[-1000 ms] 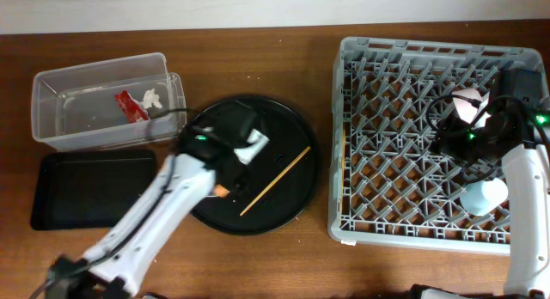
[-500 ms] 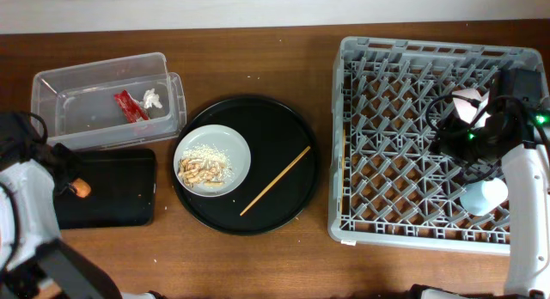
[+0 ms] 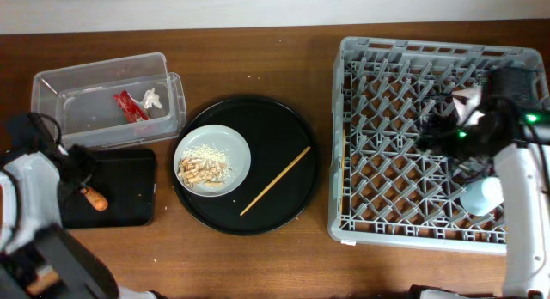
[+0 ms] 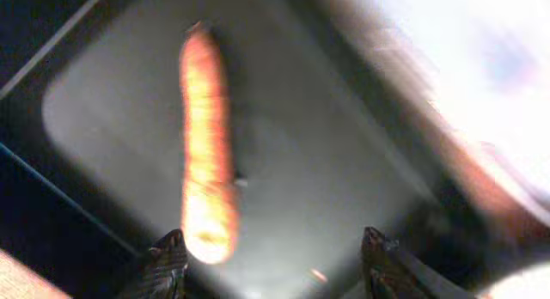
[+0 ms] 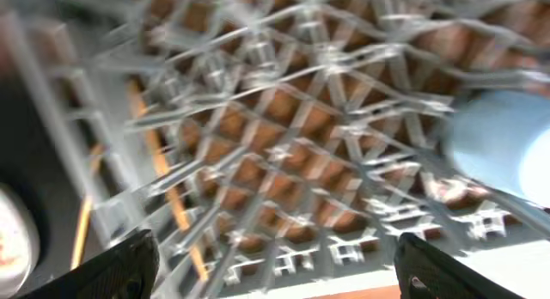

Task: Sort waste into correct bins and load items into the dishwasher rack
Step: 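Grasp the second chopstick with the right gripper and place it in the rack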

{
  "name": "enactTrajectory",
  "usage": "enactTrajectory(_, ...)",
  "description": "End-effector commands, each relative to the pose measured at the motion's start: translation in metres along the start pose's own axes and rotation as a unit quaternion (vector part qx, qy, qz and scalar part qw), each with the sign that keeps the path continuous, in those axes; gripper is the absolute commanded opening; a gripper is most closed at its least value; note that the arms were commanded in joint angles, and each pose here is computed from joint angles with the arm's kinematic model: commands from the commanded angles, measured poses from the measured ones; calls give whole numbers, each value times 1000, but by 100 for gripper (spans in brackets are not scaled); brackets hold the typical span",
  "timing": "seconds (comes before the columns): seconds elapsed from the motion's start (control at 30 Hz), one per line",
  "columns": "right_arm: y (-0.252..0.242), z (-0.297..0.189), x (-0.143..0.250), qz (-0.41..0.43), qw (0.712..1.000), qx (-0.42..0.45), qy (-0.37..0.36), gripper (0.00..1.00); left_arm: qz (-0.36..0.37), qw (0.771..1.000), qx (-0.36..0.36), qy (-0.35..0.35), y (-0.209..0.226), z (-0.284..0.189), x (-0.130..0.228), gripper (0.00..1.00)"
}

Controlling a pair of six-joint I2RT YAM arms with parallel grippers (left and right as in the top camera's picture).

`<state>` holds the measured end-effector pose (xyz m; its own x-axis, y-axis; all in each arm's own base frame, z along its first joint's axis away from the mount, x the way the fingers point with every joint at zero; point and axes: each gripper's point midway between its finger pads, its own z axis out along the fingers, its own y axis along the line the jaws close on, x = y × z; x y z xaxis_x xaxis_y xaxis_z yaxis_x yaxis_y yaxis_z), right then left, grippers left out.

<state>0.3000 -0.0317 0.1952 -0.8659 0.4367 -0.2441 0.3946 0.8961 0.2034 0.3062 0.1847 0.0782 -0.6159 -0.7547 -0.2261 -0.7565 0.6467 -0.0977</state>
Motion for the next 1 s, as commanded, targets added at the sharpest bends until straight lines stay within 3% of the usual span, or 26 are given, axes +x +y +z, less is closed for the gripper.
enactTrajectory(0.0, 85, 0, 23, -102, 993, -67, -5, 88, 119, 990, 66, -34, -58, -70, 30, 70)
enactTrajectory(0.03, 123, -1, 33, -140, 985, -96, -17, 88, 143, 987, 66, -14, -66, -76, 50, 75)
enactTrajectory(0.13, 213, 28, 96, -229, 966, -122, 7, 88, 171, 984, 52, 23, -70, -75, 76, 77)
enactTrajectory(0.3, 246, 148, 157, -190, 975, -50, 106, 86, 188, 981, 36, 31, -68, -75, 83, 77)
enactTrajectory(0.5, 232, 217, 168, -168, 978, 10, 124, 76, 190, 981, 35, 30, -69, -75, 83, 77)
enactTrajectory(0.57, 227, 220, 162, -170, 979, 25, 108, 70, 190, 981, 35, 30, -69, -75, 83, 77)
enactTrajectory(0.7, 220, 220, 164, -171, 978, 39, 113, 47, 190, 981, 36, 29, -69, -75, 83, 77)
enactTrajectory(0.9, 195, 215, 165, -150, 977, 97, 117, 37, 191, 981, 36, 29, -69, -75, 83, 77)
enactTrajectory(0.97, 191, 214, 164, -149, 976, 107, 115, 26, 191, 981, 36, 29, -69, -75, 83, 77)
